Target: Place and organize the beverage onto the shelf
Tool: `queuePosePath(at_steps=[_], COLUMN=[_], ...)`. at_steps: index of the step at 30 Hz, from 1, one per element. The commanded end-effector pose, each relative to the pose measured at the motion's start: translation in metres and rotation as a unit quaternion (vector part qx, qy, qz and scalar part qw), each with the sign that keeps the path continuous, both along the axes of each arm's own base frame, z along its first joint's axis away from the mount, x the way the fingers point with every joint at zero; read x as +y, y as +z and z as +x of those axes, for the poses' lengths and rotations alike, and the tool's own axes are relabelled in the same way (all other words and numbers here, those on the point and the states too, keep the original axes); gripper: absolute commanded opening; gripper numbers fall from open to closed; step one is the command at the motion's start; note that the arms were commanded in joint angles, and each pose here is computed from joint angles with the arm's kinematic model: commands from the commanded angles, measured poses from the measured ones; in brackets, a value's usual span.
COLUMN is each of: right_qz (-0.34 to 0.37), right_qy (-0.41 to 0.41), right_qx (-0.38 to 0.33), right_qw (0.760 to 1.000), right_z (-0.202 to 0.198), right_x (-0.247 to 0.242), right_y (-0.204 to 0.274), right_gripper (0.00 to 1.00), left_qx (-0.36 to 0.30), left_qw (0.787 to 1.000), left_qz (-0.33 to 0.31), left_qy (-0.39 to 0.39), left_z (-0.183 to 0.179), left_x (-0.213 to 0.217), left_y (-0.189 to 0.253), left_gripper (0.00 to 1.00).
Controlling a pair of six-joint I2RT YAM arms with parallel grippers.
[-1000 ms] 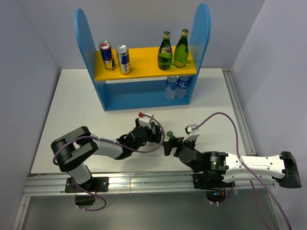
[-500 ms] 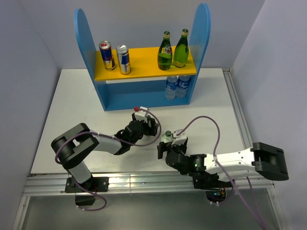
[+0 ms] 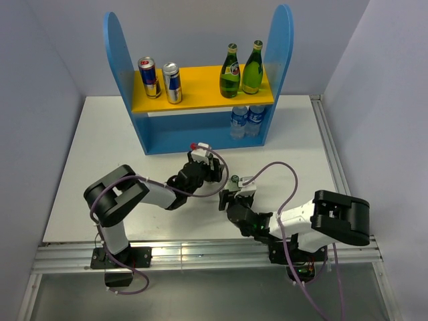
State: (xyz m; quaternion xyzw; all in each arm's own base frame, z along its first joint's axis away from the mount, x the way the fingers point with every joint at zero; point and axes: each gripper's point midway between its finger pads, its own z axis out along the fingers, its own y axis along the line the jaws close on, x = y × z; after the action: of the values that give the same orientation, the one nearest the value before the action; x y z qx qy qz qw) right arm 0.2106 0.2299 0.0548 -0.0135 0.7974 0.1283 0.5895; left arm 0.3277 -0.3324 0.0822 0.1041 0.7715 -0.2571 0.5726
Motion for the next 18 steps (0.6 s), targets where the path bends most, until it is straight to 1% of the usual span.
queuePosePath(at_steps=[1, 3, 4, 6, 10, 14, 18], right_qz=[0.054, 0.056, 0.056, 0.053, 0.049, 0.05, 0.048], right_qy=[-0.042, -0.046, -0.05, -0.052, -0.051, -0.049, -0.048], right_qx=[-0.028, -0.026, -0.026, -0.025, -0.024, -0.022, -0.023], right_qw=[0.997, 0.997, 0.997, 0.997, 0.997, 0.997, 0.997], right_z=[0.021, 0.026, 0.028, 0.03, 0.031, 0.031, 0.033], right_x=[-0.005, -0.005, -0.006, -0.006, -0.003, -0.001, 0.002], right_y=[0.018, 0.017, 0.018, 0.018, 0.018, 0.018, 0.02], right_gripper=[0.36, 0.24, 0.09, 0.03, 0.0, 0.0, 0.0], left_qx=[0.003, 0.001, -0.002, -0.009, -0.024, -0.046, -0.062], left_qw=[1.0, 1.0, 1.0, 1.0, 0.998, 0.995, 0.991], left_qz=[-0.001, 0.002, 0.003, 0.004, 0.01, 0.002, 0.005], left_qy=[0.002, 0.01, 0.014, 0.023, 0.055, 0.084, 0.116], left_z=[0.009, 0.012, 0.012, 0.014, 0.024, 0.037, 0.057], left_x=[-0.005, -0.003, -0.001, 0.004, 0.025, 0.051, 0.083], left_y=[-0.001, 0.0, 0.002, 0.009, 0.023, 0.048, 0.065], left_gripper=[0.0, 0.0, 0.0, 0.0, 0.0, 0.0, 0.0])
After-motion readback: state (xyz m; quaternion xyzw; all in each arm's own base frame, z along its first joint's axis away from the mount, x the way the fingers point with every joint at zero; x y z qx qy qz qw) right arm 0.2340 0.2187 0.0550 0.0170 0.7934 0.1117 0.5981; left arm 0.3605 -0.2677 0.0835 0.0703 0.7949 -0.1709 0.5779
